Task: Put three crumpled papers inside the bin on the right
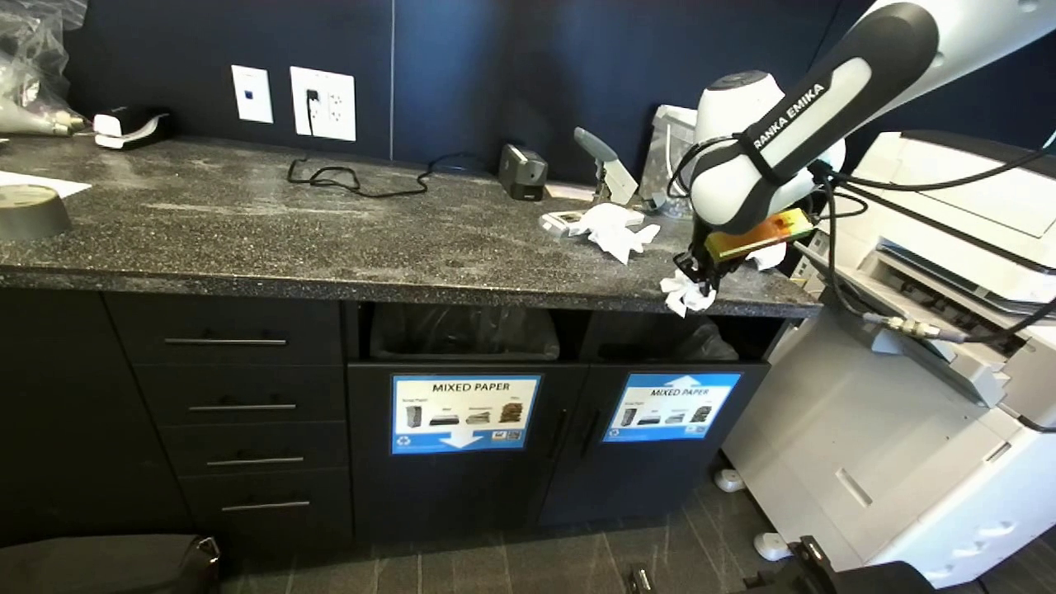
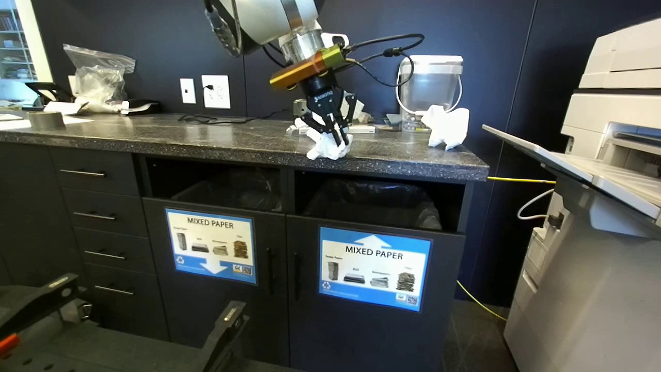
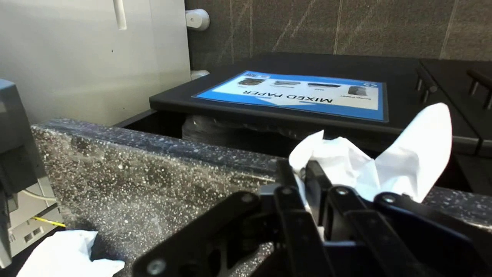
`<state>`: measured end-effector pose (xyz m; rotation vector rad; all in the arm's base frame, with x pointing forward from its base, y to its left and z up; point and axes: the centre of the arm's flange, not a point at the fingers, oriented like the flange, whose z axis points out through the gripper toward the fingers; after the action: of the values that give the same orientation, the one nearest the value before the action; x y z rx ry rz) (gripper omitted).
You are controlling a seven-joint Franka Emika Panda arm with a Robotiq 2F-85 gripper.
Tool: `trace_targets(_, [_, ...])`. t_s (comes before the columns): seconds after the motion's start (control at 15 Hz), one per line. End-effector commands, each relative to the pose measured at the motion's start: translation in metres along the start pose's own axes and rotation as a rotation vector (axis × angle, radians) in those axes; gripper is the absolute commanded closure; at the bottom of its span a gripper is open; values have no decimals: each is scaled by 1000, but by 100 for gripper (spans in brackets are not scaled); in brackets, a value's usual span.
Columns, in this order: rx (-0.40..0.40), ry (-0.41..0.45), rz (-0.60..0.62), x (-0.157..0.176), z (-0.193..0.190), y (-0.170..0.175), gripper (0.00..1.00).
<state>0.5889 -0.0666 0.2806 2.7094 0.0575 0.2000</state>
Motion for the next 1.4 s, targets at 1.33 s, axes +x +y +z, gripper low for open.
trace_targets(1.33, [305,341,31,-124,88,-41,85])
